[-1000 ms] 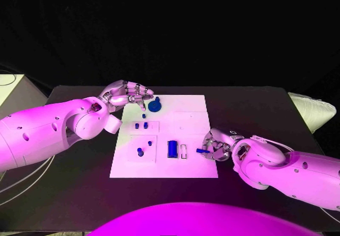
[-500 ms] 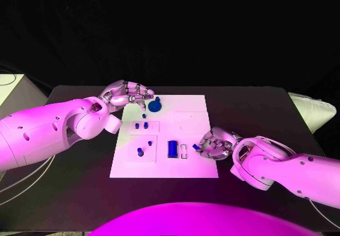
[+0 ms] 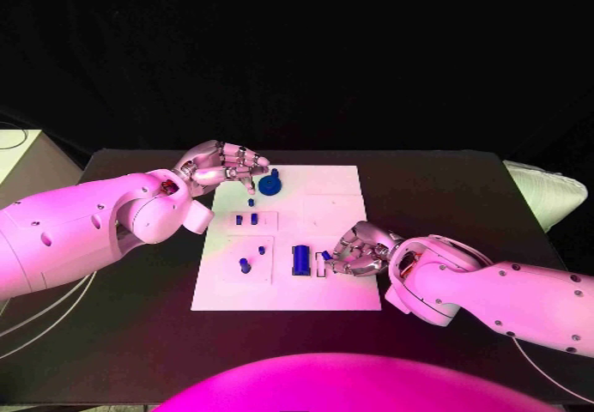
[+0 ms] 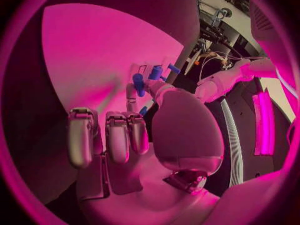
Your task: Assemble the parts on the task board
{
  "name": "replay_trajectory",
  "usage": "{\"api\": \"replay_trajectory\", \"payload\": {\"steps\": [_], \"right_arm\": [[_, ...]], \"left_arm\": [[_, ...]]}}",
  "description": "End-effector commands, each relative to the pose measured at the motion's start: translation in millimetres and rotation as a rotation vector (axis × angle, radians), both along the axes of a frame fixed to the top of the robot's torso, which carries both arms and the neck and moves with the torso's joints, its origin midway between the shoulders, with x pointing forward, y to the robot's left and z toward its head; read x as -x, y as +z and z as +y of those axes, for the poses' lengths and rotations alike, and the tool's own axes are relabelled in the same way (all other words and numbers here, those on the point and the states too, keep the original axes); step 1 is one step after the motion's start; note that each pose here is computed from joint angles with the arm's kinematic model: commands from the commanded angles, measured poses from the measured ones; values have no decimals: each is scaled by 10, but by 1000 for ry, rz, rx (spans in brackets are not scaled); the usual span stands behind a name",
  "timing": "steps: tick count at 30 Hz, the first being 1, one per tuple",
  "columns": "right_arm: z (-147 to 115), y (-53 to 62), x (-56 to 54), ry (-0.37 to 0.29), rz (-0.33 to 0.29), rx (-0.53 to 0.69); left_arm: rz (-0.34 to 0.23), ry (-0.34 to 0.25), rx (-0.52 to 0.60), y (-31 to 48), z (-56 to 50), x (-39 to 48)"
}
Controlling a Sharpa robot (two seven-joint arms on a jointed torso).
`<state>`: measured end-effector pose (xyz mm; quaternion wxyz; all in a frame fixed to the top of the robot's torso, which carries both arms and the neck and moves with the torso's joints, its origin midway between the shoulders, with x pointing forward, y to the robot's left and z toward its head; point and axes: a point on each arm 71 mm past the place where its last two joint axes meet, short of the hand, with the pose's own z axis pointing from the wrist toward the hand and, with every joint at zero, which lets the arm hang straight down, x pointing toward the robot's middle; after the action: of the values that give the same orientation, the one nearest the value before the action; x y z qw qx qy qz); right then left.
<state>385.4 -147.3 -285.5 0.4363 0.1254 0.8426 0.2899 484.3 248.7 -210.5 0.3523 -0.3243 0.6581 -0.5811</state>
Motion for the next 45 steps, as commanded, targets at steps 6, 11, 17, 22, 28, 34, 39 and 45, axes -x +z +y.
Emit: {"api": "replay_trajectory", "payload": {"steps": [6,11,17,22,28,34,39,45], "right_arm": [[64,-75,-15,-13,66,40],[96,-88,-16,-5,77,49],[120,-92,-12,2,81,50],[131,-90,-13,2,79,48],[157,-82,-11,5,72,39],[160,-79,-20,5,61,40],[156,-75,-28,4,49,41],[160,-64,-30,6,35,34]], "left_arm": [[1,-25,5,5,-44,13],[1,-25,4,4,-41,14],[2,-26,4,4,-38,15],[3,-24,3,4,-32,15],[3,-24,2,2,-30,14],[5,-25,1,0,-27,13],[6,-25,0,-1,-27,11],[6,-24,-1,-4,-24,8]]}}
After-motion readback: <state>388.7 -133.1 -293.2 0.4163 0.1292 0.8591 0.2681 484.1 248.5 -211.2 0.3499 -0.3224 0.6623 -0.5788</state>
